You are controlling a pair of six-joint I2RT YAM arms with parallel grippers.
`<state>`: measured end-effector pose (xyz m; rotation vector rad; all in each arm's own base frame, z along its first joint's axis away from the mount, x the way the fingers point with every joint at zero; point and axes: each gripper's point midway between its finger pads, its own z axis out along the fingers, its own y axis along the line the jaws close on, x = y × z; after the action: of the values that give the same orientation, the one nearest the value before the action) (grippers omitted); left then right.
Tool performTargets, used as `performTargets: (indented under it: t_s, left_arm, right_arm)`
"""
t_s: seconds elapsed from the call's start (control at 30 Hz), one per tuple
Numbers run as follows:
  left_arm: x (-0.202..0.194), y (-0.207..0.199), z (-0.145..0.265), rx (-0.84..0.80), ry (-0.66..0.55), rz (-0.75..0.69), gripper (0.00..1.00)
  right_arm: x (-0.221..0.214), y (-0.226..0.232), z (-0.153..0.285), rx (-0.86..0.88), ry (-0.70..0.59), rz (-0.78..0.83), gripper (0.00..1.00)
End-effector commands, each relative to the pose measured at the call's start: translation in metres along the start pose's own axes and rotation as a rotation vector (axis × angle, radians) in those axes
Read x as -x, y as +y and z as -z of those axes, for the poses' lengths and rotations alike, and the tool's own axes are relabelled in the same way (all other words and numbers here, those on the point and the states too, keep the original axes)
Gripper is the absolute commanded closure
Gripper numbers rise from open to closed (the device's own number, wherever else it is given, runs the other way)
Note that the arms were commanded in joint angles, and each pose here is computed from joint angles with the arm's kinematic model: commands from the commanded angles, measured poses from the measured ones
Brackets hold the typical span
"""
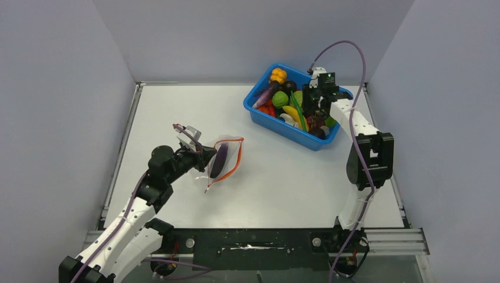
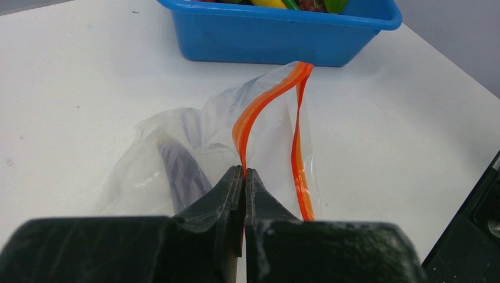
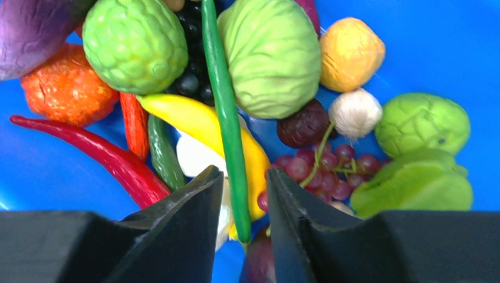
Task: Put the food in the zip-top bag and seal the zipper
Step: Pick up the fake vegetable from the bin.
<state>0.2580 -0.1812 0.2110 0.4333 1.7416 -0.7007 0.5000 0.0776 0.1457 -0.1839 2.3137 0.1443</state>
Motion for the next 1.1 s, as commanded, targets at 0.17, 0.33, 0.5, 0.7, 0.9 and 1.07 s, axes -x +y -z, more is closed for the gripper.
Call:
performTargets:
  t_s: [0.17,0.33,0.5,0.7,0.9,1.07]
  left_arm:
    - [0.019,-0.002,0.005,-0.001,-0.085,-0.04,1.0]
    - [0.02,-0.001,0.005,0.001,-0.087,-0.045,1.0]
    - [0.02,-0.001,0.005,0.005,-0.089,-0.05,1.0]
    - [0.021,0.0,0.006,0.006,-0.098,-0.053,1.0]
    - [0.022,-0.001,0.007,0.003,-0.103,-0.055,1.0]
    - [0.021,-0.001,0.007,0.002,-0.106,-0.047,1.0]
  right_arm:
    - [0.015,0.011,-0.03,0.069,-0.046,-0.014,0.68]
    - [0.008,0.011,-0.039,0.075,-0.019,-0.01,0.65]
    - [-0.003,0.01,-0.047,0.076,0.02,-0.006,0.61]
    - [-0.002,0.009,-0.047,0.074,0.016,0.002,0.69]
    - [-0.009,0.009,-0.052,0.077,0.037,0.023,0.68]
    - [-0.01,0.006,-0.053,0.063,0.047,0.031,0.72]
